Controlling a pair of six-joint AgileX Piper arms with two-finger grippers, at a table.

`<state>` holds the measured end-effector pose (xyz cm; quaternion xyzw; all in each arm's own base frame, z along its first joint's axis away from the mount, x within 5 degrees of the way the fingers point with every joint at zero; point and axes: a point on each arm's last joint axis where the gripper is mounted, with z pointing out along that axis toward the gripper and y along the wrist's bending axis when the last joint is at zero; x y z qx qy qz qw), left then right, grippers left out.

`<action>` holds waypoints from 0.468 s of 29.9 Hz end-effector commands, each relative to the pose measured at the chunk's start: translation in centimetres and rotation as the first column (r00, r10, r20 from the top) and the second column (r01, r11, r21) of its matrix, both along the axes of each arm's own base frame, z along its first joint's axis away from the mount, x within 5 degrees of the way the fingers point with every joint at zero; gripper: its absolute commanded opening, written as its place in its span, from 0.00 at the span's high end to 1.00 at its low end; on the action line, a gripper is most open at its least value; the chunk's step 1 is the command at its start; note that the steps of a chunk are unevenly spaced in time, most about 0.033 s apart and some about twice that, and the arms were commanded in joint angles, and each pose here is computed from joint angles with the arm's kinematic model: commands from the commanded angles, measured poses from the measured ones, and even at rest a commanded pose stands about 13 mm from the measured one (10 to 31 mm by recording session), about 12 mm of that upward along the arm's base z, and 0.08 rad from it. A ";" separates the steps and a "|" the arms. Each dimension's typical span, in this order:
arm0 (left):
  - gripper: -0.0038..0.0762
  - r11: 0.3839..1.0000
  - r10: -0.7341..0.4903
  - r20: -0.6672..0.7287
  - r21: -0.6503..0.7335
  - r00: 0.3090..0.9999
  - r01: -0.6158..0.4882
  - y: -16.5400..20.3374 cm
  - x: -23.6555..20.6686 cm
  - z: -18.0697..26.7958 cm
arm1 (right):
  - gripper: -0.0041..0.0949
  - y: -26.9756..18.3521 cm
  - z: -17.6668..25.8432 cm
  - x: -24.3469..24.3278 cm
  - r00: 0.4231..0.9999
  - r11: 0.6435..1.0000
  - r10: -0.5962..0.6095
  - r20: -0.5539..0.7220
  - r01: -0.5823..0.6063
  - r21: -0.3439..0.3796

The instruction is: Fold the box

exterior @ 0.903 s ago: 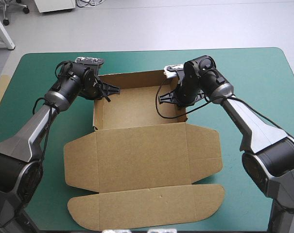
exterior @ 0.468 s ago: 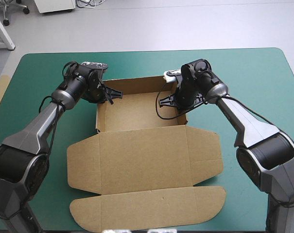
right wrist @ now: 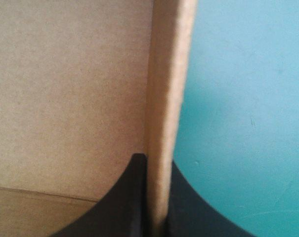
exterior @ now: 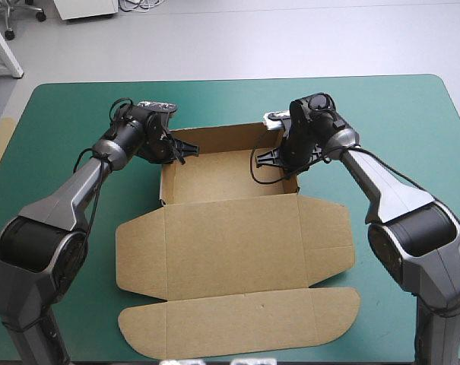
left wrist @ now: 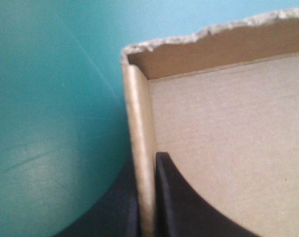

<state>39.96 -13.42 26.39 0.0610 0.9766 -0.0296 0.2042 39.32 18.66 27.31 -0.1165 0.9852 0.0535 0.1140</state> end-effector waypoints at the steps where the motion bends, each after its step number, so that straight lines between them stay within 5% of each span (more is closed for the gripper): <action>1: 0.96 0.998 -0.060 0.038 -0.008 0.997 0.060 -0.7 -0.4 1.6 | 0.97 0.3 2.2 -0.4 0.998 0.997 0.042 0.045 -0.045 0.057; 14: 0.96 0.998 -0.063 0.055 -0.012 0.996 0.064 -0.9 0.2 0.8 | 0.97 0.5 1.4 0.1 0.997 0.997 0.052 0.052 -0.054 0.048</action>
